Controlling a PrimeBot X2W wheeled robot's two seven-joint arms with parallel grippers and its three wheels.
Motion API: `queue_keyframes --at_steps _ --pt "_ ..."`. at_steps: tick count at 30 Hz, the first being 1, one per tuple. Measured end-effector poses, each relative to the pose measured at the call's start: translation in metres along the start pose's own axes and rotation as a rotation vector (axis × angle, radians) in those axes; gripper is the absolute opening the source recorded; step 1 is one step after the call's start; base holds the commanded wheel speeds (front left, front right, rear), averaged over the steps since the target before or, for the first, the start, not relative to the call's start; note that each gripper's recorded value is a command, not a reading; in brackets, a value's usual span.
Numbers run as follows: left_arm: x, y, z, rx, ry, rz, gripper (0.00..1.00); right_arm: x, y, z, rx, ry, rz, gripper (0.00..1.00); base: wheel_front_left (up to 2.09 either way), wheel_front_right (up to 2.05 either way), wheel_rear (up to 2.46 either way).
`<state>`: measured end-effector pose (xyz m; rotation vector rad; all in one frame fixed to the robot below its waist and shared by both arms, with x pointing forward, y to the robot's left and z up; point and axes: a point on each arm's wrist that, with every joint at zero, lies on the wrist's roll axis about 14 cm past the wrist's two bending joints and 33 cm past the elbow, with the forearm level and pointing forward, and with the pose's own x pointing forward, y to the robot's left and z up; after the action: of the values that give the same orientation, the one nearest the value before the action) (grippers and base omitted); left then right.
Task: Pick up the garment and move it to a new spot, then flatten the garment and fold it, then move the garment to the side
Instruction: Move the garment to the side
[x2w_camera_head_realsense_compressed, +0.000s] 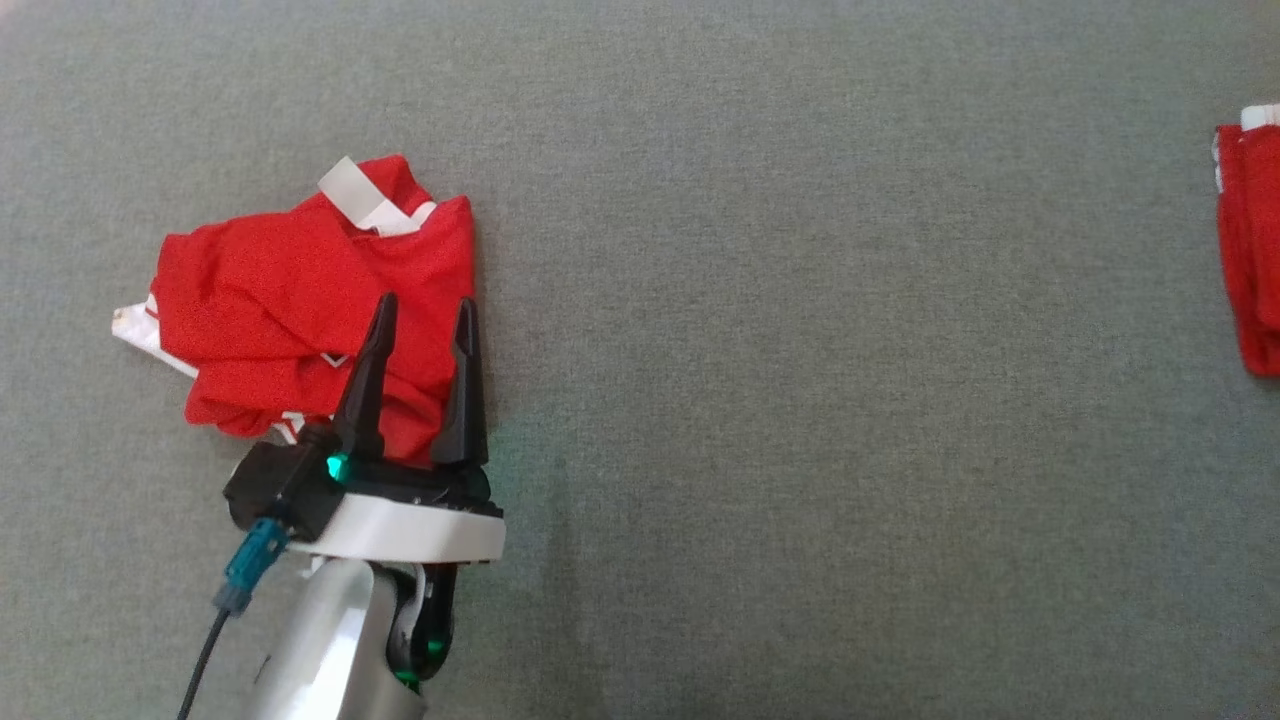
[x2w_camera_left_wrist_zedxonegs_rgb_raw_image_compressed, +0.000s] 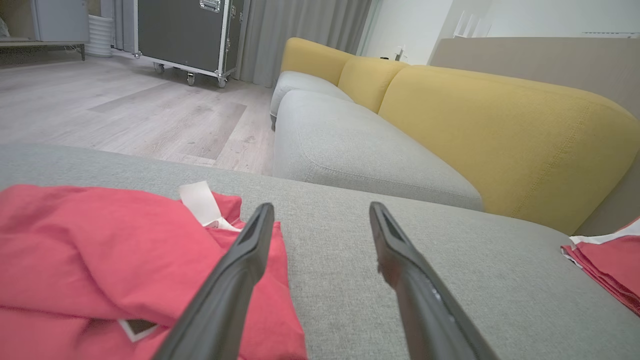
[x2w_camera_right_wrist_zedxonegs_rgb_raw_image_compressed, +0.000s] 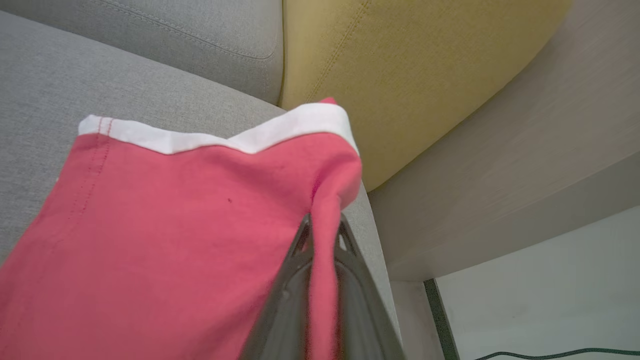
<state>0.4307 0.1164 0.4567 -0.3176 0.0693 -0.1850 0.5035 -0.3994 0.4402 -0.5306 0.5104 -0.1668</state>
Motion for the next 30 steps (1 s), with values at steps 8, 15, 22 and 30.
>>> queue_keyframes --at_steps 8,15,22,30 --pt "0.0 -0.001 0.004 0.003 -0.011 -0.002 1.0 0.001 -0.008 0.013 0.007 -0.024 -0.043 1.0 0.0 0.0 0.0" --pt "-0.006 -0.006 0.027 0.008 -0.07 -0.01 1.0 -0.018 0.006 0.053 0.052 -0.158 -0.053 1.0 0.0 0.0 0.0" --pt "-0.03 -0.008 0.046 0.011 -0.123 0.004 1.0 -0.069 0.076 0.13 0.209 -0.427 0.071 1.0 0.0 0.0 0.0" --pt "-0.052 -0.014 0.058 0.021 -0.164 0.002 1.0 -0.137 0.105 0.183 0.401 -0.663 0.159 1.0 0.0 0.0 0.0"
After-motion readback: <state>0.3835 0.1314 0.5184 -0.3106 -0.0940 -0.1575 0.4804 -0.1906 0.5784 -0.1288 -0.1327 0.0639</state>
